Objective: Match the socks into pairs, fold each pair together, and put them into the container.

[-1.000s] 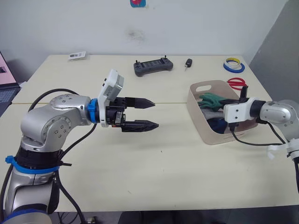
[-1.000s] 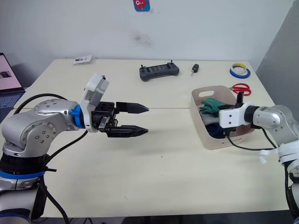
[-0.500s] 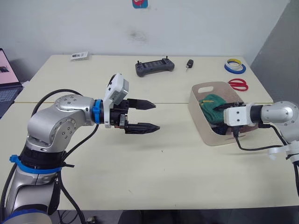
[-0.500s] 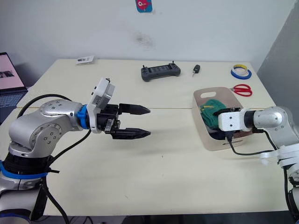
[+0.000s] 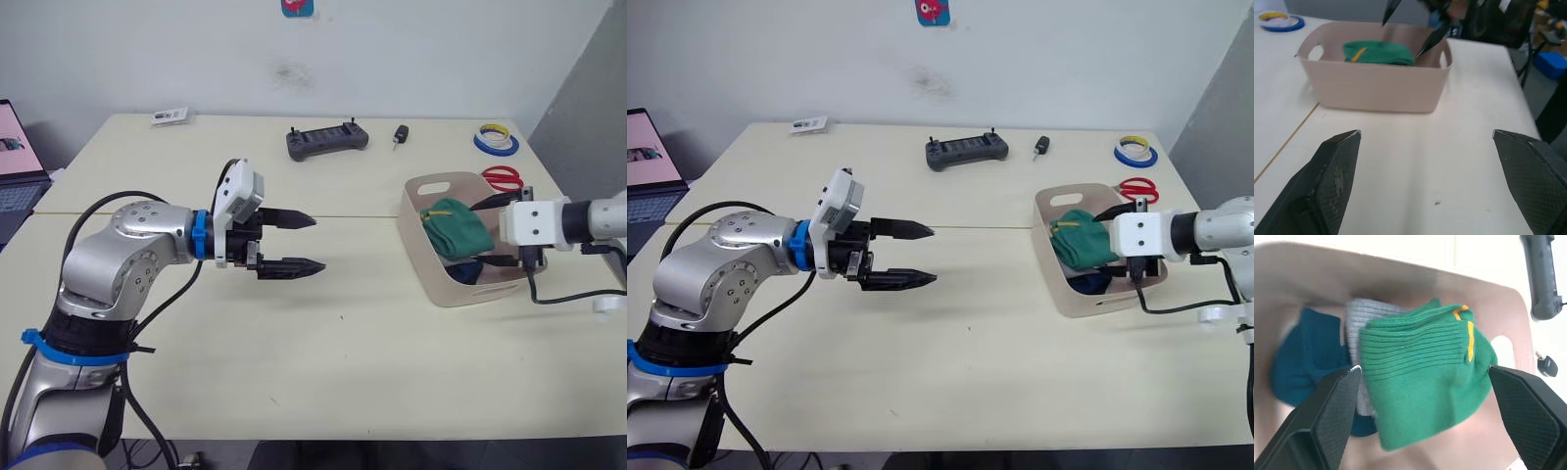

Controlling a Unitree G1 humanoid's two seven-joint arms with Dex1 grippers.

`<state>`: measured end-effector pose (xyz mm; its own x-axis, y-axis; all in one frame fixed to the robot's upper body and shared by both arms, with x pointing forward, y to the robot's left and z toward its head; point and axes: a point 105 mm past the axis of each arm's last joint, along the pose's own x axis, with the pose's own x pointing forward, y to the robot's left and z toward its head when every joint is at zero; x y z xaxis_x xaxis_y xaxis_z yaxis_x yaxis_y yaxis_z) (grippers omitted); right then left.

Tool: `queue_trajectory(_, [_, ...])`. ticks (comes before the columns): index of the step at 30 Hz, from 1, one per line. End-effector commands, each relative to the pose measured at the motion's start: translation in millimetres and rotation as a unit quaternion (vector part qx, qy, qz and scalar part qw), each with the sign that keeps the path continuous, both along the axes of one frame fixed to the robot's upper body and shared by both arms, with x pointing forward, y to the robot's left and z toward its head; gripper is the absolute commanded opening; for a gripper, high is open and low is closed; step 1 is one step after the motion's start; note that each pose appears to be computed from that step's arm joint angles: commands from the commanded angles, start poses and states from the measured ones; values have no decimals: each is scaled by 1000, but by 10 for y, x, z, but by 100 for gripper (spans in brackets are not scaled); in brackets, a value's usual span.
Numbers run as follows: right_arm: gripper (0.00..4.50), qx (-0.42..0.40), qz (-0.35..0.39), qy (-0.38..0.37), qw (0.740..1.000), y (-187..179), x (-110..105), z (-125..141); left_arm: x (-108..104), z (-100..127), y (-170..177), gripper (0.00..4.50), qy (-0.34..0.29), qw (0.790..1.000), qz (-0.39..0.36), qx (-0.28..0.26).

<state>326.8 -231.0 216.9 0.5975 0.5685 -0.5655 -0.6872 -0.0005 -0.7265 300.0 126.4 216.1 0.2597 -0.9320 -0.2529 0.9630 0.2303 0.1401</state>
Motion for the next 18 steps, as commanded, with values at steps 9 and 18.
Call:
queue_trajectory(9, [442,301,-211,-87,926,-633,-847,397,2,-568,1643,450,-32,934,348,74])
queue_trajectory(18, [442,302,-317,-23,899,-928,-1411,-478,-539,-1115,2283,450,21,880,459,121])
